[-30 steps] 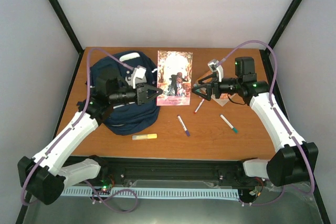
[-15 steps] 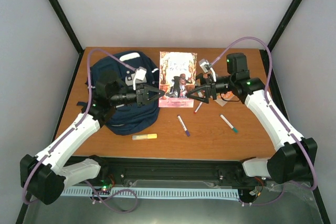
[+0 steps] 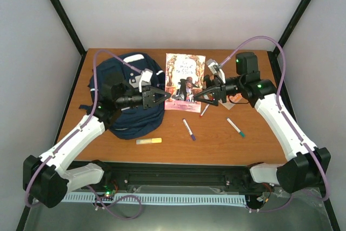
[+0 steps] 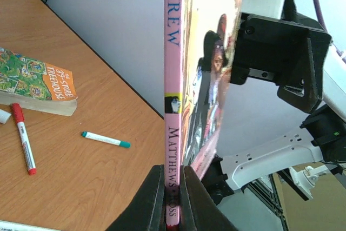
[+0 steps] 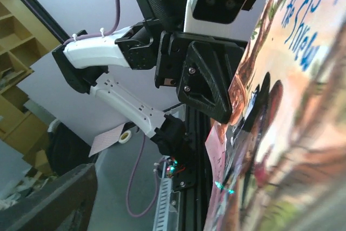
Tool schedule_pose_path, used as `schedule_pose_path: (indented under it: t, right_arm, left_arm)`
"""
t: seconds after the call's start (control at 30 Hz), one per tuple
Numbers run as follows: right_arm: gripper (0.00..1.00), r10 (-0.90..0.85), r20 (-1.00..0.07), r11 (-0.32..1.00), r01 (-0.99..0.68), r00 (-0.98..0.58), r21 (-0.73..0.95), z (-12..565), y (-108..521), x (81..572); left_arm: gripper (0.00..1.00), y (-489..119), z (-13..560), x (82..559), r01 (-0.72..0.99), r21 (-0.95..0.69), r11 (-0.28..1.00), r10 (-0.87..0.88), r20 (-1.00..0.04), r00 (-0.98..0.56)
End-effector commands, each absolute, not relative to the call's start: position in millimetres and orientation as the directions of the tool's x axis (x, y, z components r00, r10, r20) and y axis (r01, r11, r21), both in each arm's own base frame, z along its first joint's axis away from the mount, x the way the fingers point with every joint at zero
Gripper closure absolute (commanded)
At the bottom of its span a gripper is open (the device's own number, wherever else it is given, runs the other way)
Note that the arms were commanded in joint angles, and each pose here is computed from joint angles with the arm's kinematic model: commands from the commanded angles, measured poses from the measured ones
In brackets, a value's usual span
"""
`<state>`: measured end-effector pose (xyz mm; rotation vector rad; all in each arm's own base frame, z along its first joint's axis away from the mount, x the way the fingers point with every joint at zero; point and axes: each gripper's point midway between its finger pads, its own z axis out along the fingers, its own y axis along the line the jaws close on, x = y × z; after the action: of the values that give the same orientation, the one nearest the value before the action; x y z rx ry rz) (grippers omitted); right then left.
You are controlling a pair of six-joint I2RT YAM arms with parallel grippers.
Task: Pack the student bag
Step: Pick up the book from the center of the board.
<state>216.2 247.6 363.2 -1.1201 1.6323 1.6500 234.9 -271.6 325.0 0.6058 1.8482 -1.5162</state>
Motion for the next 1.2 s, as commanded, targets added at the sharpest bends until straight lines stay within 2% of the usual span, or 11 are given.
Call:
schedule_pose_path:
  t: [0.0, 0.2, 0.37, 0.53, 0.63, 0.7, 0.83, 0.9, 1.07, 1.13, 1.17]
  right_arm:
    - [0.23, -0.149, -0.861, -0.081, -0.862, -0.486, 0.501, 368.8, 246.8, 209.1]
    - [0.4, -0.127, -0.861, 0.005, -0.868, -0.493, 0.496, 363.1, 248.6, 225.5]
    - [0.65, -0.086, -0.865, 0.107, -0.867, -0.495, 0.486, 359.6, 248.6, 245.3]
    - [0.8, -0.06, -0.877, 0.156, -0.873, -0.476, 0.462, 359.1, 246.0, 250.4]
    - [0.94, -0.059, -0.873, 0.192, -0.864, -0.484, 0.465, 352.9, 245.0, 255.8]
    - [0.97, -0.064, -0.873, 0.21, -0.862, -0.484, 0.462, 347.1, 244.2, 258.6]
    - [0.97, -0.086, -0.881, 0.243, -0.867, -0.466, 0.435, 331.5, 242.5, 261.5]
    - [0.97, -0.108, -0.889, 0.27, -0.873, -0.446, 0.405, 321.7, 239.3, 263.5]
    - [0.97, -0.17, -0.909, 0.363, -0.882, -0.381, 0.301, 284.4, 224.9, 262.9]
    - [0.97, -0.196, -0.914, 0.405, -0.878, -0.355, 0.254, 266.7, 218.2, 262.2]
    - [0.97, -0.214, -0.915, 0.413, -0.88, -0.342, 0.233, 261.6, 216.0, 261.3]
  left_arm:
    - [0.99, -274.4, 328.4, 244.5, 0.722, -0.651, 0.235, -0.076, -0.753, -0.654]
    - [0.99, -274.2, 327.1, 243.5, 0.719, -0.655, 0.232, -0.078, -0.749, -0.658]
    - [0.99, -273.8, 322.9, 243.9, 0.714, -0.659, 0.238, -0.078, -0.745, -0.662]
    - [0.99, -273.7, 317.0, 245.7, 0.703, -0.667, 0.249, -0.078, -0.737, -0.672]
    - [0.98, -273.8, 314.7, 246.9, 0.701, -0.667, 0.254, -0.077, -0.736, -0.672]
    - [0.9, -274.3, 312.3, 247.7, 0.697, -0.67, 0.256, -0.072, -0.732, -0.677]
    - [0.58, -273.8, 307.0, 253.4, 0.676, -0.676, 0.295, -0.064, -0.72, -0.691]
    - [0.47, -269.5, 304.8, 259.9, 0.656, -0.665, 0.358, -0.064, -0.718, -0.693]
    - [0.36, -240.1, 284.6, 282.8, 0.543, -0.557, 0.628, -0.029, -0.714, -0.699]
    - [0.25, -225.2, 277.5, 290.0, 0.492, -0.493, 0.718, -0.011, -0.714, -0.7]
    - [0.23, -216.5, 272.6, 293.1, 0.463, -0.453, 0.762, 0.005, -0.711, -0.703]
